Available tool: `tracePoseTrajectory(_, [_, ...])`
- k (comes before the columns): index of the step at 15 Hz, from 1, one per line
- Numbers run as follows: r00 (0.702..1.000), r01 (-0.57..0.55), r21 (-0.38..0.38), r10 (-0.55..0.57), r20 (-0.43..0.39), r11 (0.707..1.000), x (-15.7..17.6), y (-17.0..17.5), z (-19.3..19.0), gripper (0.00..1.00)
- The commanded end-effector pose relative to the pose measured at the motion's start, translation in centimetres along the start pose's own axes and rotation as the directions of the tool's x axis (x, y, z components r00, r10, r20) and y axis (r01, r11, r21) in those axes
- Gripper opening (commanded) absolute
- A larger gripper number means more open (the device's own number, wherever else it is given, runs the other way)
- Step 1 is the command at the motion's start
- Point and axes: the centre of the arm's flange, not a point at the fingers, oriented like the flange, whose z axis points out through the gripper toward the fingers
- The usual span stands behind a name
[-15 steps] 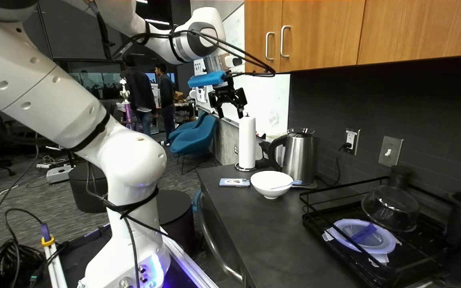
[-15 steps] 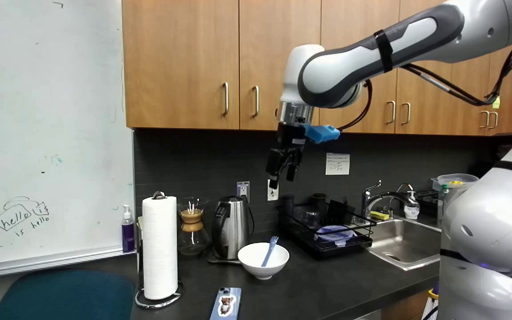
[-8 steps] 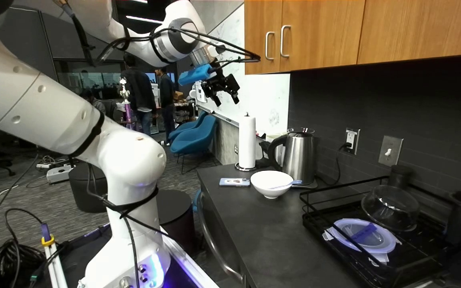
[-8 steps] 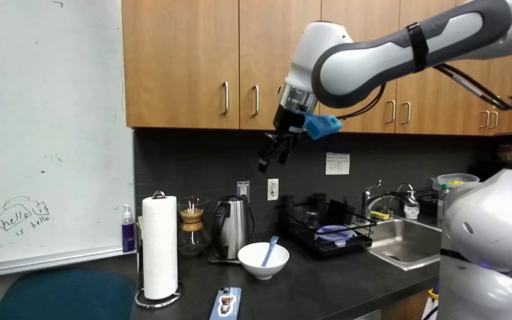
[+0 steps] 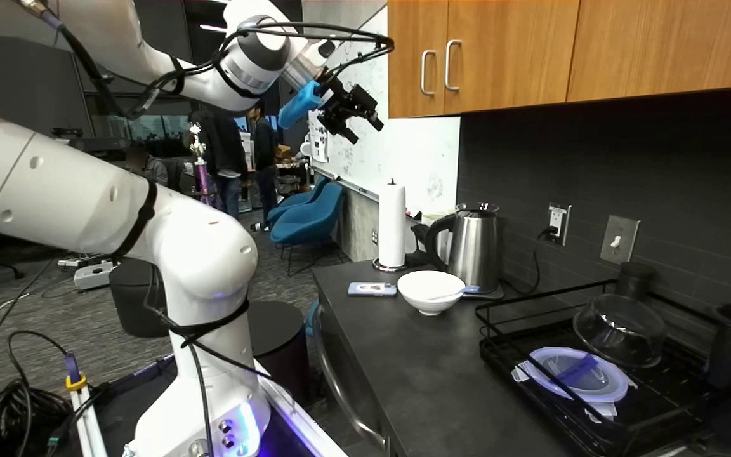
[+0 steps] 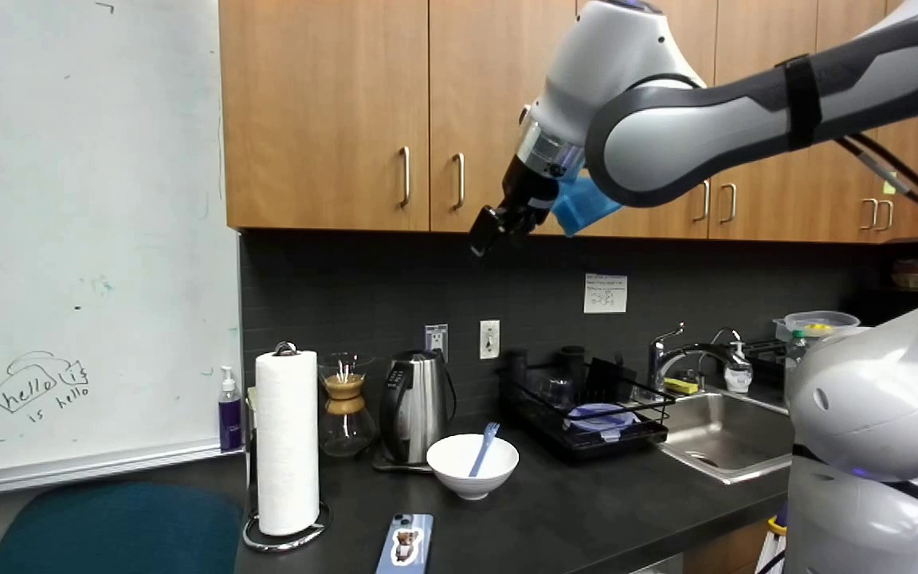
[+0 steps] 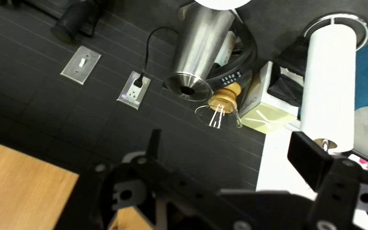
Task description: Open the cupboard's right door halfway
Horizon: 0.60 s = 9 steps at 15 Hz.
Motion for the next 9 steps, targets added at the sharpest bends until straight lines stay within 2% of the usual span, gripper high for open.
tracePoseTrajectory(1, [0.998,0.055,-0.116,-0.056,0.000,0.992,0.0,3.8,-0.4,1.00])
tracePoseTrajectory(3, [0.988,0.154,-0.176,-0.147,0.049,0.972,0.2,7.2,0.1,1.00])
tracePoseTrajectory(5, [0.967,0.247,-0.175,-0.231,0.105,0.953,-0.3,12.1,0.5,1.00])
tracePoseTrajectory(6, [0.985,0.167,-0.169,-0.156,0.073,0.971,-0.5,8.0,0.6,1.00])
tracePoseTrajectory(9, [0.976,0.206,-0.158,-0.192,0.101,0.966,-1.1,11.6,1.1,1.00])
